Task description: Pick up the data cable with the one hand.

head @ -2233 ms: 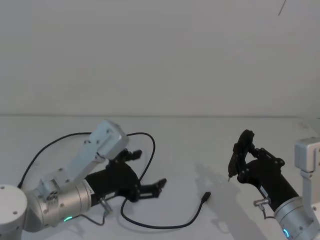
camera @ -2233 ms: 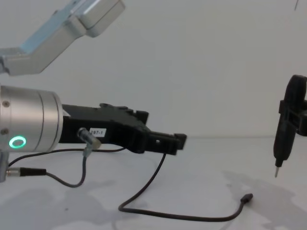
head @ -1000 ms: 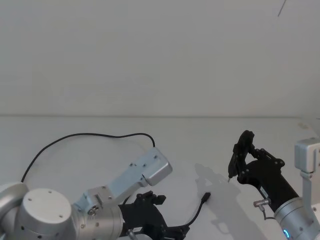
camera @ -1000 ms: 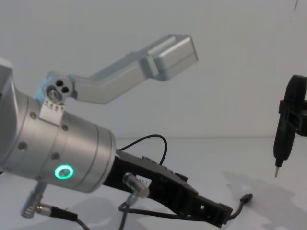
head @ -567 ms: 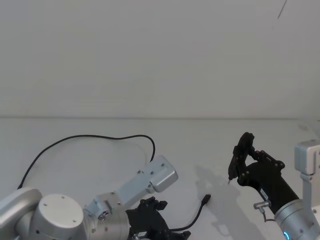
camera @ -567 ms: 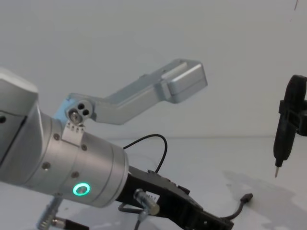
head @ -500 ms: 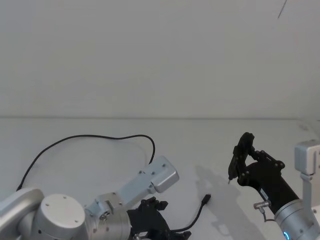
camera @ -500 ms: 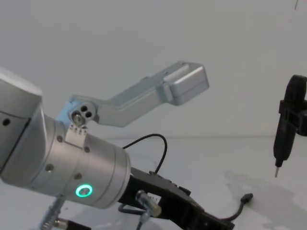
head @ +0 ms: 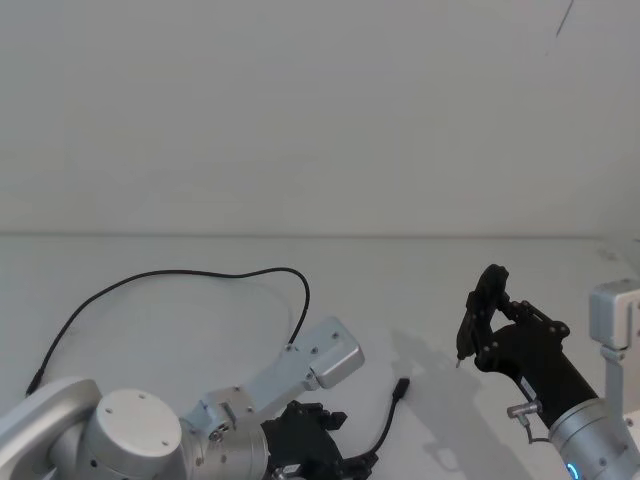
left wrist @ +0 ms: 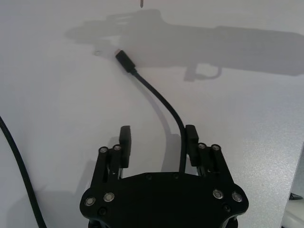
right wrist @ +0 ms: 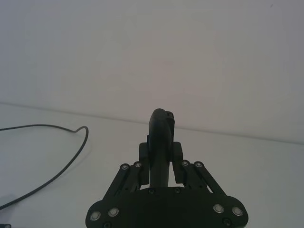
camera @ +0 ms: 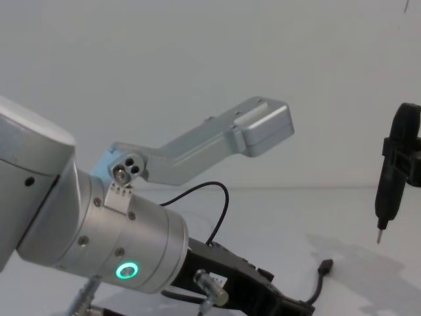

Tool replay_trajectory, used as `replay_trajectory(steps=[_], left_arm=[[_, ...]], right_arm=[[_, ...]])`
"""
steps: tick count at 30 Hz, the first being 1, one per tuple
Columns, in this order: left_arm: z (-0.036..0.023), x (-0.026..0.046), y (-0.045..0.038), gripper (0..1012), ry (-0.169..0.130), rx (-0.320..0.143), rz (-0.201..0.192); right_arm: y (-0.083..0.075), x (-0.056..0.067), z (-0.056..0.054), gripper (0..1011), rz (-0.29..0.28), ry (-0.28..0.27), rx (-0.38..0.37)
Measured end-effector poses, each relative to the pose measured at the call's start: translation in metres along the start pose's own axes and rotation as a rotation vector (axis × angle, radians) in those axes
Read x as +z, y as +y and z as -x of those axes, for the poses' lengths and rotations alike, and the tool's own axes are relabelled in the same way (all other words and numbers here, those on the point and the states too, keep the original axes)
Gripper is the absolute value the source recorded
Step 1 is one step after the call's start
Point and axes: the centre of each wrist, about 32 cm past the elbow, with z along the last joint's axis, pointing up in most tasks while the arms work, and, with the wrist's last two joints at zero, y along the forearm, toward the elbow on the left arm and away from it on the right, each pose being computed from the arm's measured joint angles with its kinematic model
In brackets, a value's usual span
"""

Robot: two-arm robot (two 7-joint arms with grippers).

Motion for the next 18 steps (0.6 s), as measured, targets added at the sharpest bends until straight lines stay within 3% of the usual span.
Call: replay_trajectory(steps=[18], left_arm=[[-0.0002,-0.0006,-0.0036,119,-0.004,0.000,-0.003]], right_arm=[[0.0000,0.0000,0.0000,279,0.000,0.000,0.000]])
